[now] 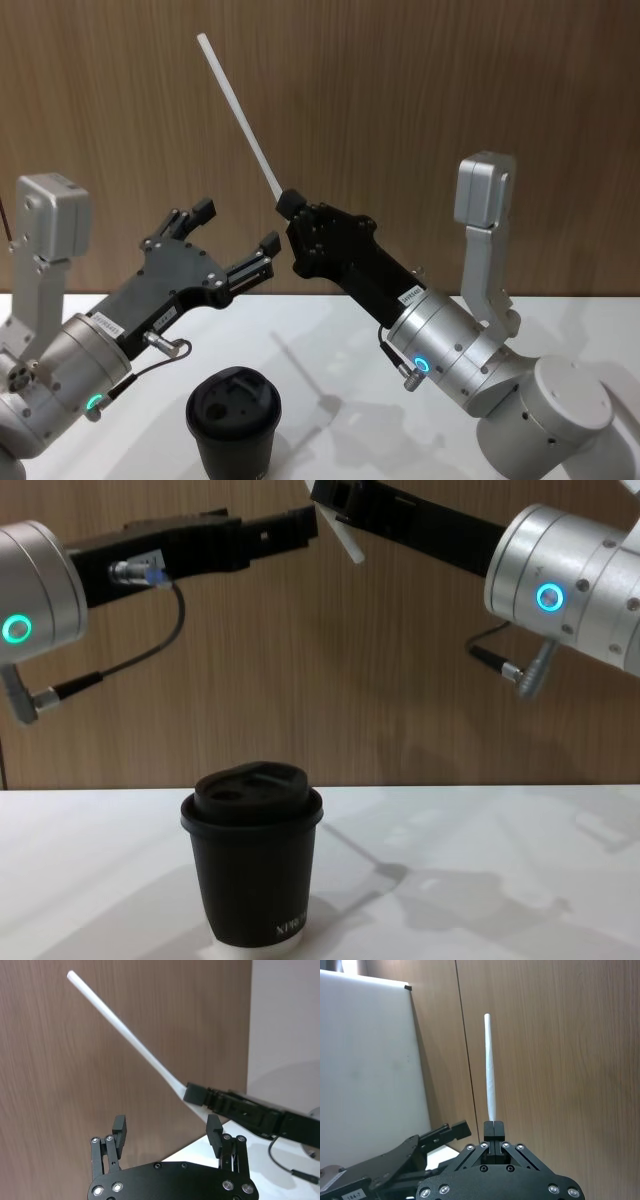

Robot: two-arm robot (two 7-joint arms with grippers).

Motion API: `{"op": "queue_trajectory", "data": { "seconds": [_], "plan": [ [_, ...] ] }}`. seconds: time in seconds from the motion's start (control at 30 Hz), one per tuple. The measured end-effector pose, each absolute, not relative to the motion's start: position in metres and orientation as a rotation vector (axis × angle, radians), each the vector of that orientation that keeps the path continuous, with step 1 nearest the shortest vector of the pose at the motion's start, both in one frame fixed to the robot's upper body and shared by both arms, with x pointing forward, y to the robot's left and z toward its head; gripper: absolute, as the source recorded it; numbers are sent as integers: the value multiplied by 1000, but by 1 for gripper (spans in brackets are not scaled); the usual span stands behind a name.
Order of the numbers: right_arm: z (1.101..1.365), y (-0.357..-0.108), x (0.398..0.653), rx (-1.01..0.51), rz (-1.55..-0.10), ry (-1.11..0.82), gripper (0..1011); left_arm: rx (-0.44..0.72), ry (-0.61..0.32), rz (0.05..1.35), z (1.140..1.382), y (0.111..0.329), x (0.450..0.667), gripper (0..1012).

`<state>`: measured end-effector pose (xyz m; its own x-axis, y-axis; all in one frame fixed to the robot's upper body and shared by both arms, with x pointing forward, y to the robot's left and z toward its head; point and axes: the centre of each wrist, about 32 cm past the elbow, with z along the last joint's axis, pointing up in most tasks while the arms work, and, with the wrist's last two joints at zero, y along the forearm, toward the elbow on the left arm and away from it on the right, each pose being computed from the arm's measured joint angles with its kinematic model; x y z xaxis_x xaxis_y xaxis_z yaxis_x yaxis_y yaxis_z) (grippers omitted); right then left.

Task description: Pick up the straw with one hand, pass it to the other hand, and insert it into the cup.

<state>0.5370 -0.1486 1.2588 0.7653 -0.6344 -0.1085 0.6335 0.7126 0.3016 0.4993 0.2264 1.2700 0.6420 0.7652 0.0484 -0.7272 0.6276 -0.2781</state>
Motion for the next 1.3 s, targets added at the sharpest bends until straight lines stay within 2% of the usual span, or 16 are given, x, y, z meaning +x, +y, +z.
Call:
{"op": "queue_trajectory", "data": {
  "seconds": [0.97,1.3],
  "plan": [
    [1259,-149,537,333,-703,-3,0,-347,-155,776,1286,233,498,1000],
    [1259,-149,537,333,-703,-3,0,-382,-113,767,1288,232,505,1000]
  ]
}}
